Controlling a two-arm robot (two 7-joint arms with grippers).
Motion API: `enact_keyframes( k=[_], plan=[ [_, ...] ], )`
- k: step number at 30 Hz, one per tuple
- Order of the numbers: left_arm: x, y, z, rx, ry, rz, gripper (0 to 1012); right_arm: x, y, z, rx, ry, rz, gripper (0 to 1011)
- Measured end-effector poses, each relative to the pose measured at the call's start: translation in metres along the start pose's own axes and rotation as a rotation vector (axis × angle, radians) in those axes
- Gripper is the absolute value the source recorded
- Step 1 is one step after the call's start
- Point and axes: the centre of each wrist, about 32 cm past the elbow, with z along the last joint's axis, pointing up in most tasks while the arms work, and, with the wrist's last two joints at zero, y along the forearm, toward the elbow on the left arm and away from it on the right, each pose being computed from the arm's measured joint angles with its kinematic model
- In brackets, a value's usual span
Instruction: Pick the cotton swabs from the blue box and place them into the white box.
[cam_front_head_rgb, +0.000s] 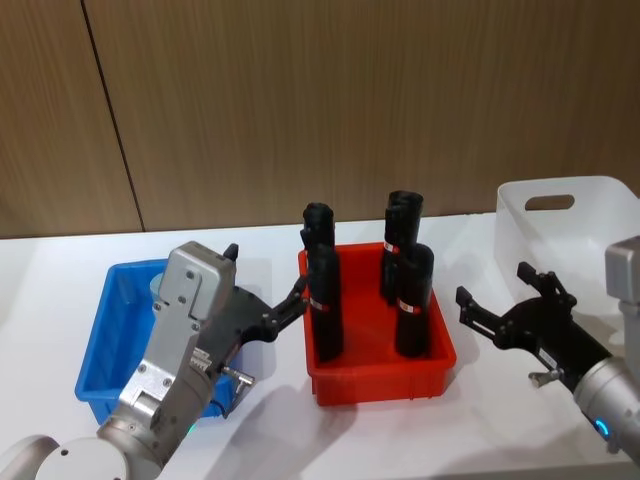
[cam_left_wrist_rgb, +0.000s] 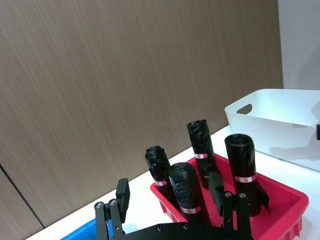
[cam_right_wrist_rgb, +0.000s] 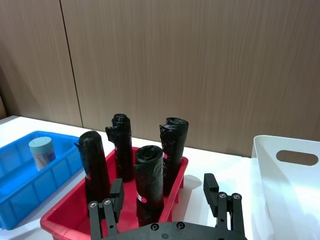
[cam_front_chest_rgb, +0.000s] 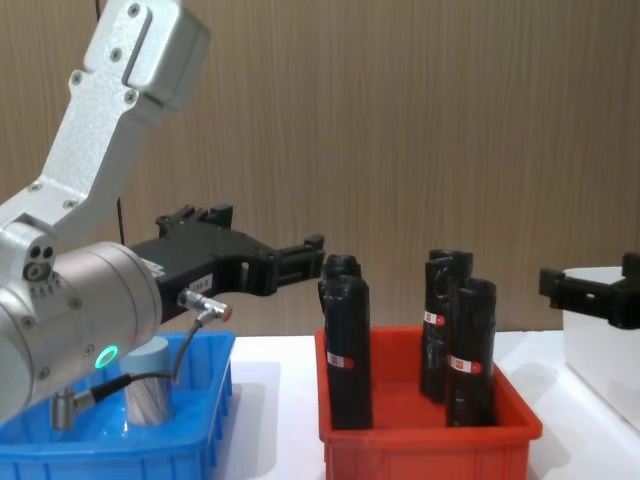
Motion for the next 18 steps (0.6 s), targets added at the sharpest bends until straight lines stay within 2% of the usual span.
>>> enact_keyframes(
  k=[8, 18],
  plan=[
    [0.0, 0.0, 0.0, 0.0, 0.0, 0.0, 1000, 0.018, 0.021, -0.005, -0.004, 0.008, 0.045, 1001],
    [0.0, 0.0, 0.0, 0.0, 0.0, 0.0, 1000, 0.04, 0.053, -0.016, 0.001, 0.045, 0.122, 1001]
  ],
)
